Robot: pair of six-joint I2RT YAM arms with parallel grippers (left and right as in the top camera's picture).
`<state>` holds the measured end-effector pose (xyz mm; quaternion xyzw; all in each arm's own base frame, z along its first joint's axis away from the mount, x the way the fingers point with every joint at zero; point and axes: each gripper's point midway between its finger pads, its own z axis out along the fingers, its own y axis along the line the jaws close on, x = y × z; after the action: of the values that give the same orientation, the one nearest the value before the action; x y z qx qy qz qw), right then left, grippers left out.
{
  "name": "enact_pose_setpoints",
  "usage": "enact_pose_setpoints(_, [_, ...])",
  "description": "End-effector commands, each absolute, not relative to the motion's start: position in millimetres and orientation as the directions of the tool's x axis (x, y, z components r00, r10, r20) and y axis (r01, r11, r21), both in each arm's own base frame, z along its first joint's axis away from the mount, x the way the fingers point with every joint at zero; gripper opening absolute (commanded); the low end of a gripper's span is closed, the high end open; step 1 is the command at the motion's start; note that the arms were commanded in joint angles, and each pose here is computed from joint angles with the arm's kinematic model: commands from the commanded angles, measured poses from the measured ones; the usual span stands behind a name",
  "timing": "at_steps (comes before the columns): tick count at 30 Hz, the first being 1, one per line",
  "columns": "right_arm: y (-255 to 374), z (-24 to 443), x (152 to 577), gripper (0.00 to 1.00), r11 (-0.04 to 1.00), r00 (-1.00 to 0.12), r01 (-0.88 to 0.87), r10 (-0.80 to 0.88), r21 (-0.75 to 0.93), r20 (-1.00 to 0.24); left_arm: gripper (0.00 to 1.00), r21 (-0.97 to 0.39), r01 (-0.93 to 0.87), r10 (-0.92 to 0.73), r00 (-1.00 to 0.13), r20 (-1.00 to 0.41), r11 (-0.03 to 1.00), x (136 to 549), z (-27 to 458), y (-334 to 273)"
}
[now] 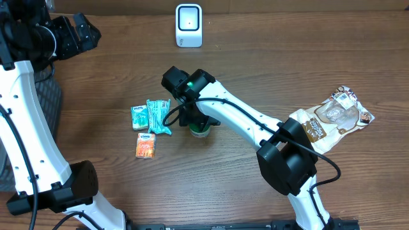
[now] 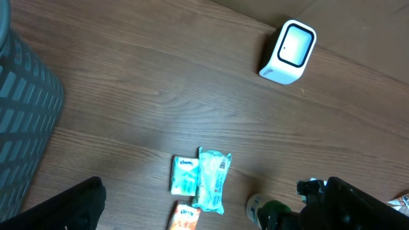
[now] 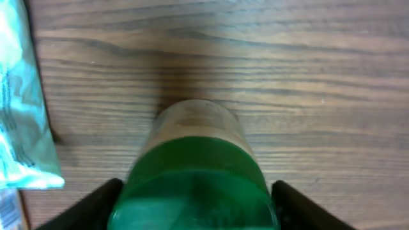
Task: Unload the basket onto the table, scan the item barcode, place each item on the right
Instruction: 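Reach the right gripper down over the green-lidded jar, then close the right gripper around the jar and lift it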
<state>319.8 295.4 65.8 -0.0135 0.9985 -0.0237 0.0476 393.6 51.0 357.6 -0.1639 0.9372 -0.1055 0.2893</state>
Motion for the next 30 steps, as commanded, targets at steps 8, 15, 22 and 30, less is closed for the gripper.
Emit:
enact_pose_setpoints(8, [324, 113, 323, 0.67, 0.861, -0.859, -0.504, -0.491, 0.068, -0.146, 1.00, -0.295, -0.251, -0.375, -0.766, -0.522, 0.922, 391, 364, 51])
enact_pose_setpoints(15, [317, 127, 318, 0.79, 0.607, -0.608, -0.793, -0.781, 0.058, -0.142, 0.99, -0.295, -0.251, -0.375, -0.766, -0.522, 0.922, 391, 364, 51])
enact_pose_setpoints(22, [301, 121, 331, 0.98, 0.669, -0.663, -0.743, -0.739, -0.013, -0.124, 1.00, -0.295, -0.251, -0.375, -0.766, -0.522, 0.922, 391, 364, 51])
enact_pose_setpoints(30, [330, 125, 310, 1.00, 0.892, -0.922, -0.385, -0.381, 0.236, -0.062, 1.00, -0.295, -0.251, -0.375, -0.766, -0.522, 0.922, 391, 364, 51])
